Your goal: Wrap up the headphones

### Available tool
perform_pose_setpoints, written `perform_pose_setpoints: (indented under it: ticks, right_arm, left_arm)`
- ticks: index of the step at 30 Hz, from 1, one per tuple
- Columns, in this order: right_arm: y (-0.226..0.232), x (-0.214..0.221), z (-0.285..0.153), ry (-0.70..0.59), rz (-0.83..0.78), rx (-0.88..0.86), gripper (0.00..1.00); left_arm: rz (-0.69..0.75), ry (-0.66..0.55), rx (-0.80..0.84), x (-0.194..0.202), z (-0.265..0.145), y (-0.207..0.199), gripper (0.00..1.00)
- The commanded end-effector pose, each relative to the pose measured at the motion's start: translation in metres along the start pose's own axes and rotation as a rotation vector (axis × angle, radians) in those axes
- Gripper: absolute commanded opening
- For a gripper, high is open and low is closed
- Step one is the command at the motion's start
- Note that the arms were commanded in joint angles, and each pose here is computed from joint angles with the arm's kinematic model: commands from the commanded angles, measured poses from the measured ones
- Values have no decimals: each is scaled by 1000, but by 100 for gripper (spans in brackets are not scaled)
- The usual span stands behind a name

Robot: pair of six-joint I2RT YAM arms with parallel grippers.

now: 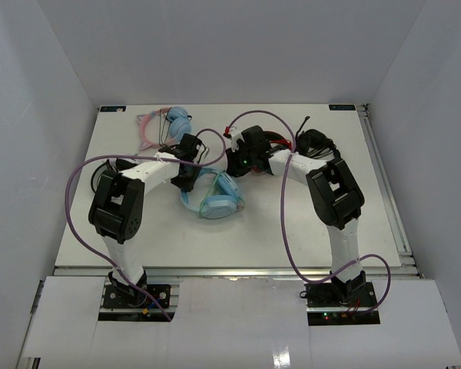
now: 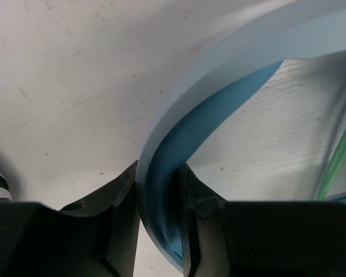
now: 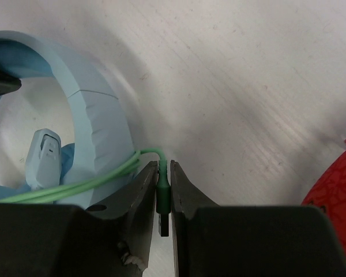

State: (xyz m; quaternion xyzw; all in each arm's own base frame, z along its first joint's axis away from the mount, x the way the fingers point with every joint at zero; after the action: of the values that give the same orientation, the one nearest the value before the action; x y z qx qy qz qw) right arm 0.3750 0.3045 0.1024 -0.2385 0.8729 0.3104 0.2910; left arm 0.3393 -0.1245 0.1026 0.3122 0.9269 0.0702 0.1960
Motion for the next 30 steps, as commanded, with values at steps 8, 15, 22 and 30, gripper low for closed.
perform_pose_setpoints:
  ticks: [8, 15, 22, 30]
  right_arm:
    - [8, -40, -11, -135, -42, -13, 20]
    - [11, -49, -25, -174, -54, 20, 38]
    - [14, -65, -53, -230, -58, 107, 75]
    - [23, -85, -116, -285, -20, 291, 96]
  left_arm:
    - [-28, -50, -80, -6, -21, 15, 51]
    - [-89, -222, -108, -29, -66, 27, 80]
    - [-199, -345, -200, -43, -108, 43, 98]
    - [-347, -669, -88, -52, -203, 41, 98]
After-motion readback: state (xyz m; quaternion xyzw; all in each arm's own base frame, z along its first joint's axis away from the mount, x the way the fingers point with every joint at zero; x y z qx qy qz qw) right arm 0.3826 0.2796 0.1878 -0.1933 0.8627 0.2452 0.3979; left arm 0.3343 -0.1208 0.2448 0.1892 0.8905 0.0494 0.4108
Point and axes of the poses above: each gripper's point midway between its finger pads, its own z axis out along the fingers, its own y axis along the line the jaws close on, x = y × z, the point moved 7 cm from there along -z, back along the fingers, and after that the axes turned 12 degrees about z, right-handed, at the moved point
